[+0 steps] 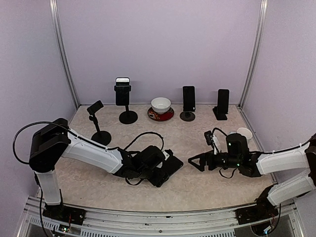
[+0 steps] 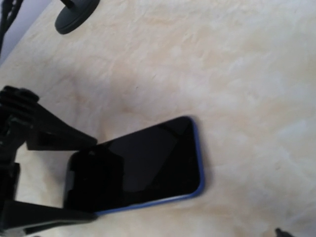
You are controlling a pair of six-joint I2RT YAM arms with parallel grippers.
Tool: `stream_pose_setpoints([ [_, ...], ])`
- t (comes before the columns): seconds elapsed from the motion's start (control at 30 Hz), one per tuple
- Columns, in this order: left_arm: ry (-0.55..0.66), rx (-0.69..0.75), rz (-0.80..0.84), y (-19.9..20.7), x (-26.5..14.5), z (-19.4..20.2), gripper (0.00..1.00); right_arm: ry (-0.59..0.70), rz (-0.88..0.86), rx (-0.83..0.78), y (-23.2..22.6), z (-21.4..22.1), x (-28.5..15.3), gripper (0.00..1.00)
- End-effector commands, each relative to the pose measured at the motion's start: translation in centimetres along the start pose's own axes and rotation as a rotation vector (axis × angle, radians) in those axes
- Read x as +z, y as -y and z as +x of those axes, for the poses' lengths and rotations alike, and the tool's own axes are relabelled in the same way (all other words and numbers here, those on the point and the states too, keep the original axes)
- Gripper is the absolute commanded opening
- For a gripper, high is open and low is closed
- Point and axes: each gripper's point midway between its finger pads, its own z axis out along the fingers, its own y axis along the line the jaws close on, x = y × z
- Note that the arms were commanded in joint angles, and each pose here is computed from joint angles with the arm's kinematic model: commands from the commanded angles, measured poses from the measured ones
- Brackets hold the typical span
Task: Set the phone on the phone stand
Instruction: Pick up the phone from the center of the board, then pass from the left arm to the right
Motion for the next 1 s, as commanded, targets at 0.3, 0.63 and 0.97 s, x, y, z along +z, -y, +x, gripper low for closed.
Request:
stream_pose_setpoints([
  [0.3, 0.197, -0.043, 0.011, 0.2, -3.5, -4.4, 0.49, 0.014, -0.129, 0.174, -1.7, -1.2, 1.5, 1.0],
  [0.63, 0.264, -0.045, 0.006, 0.3, -5.1, -5.5, 0.48, 0.027, -0.187, 0.234, -2.3, -1.8, 2.4, 1.0],
  [0.97, 0.351, -0.047, 0.004, 0.7, -7.0, -6.6, 0.48, 0.044, -0.274, 0.321, -3.4, -3.1, 3.5, 1.0],
])
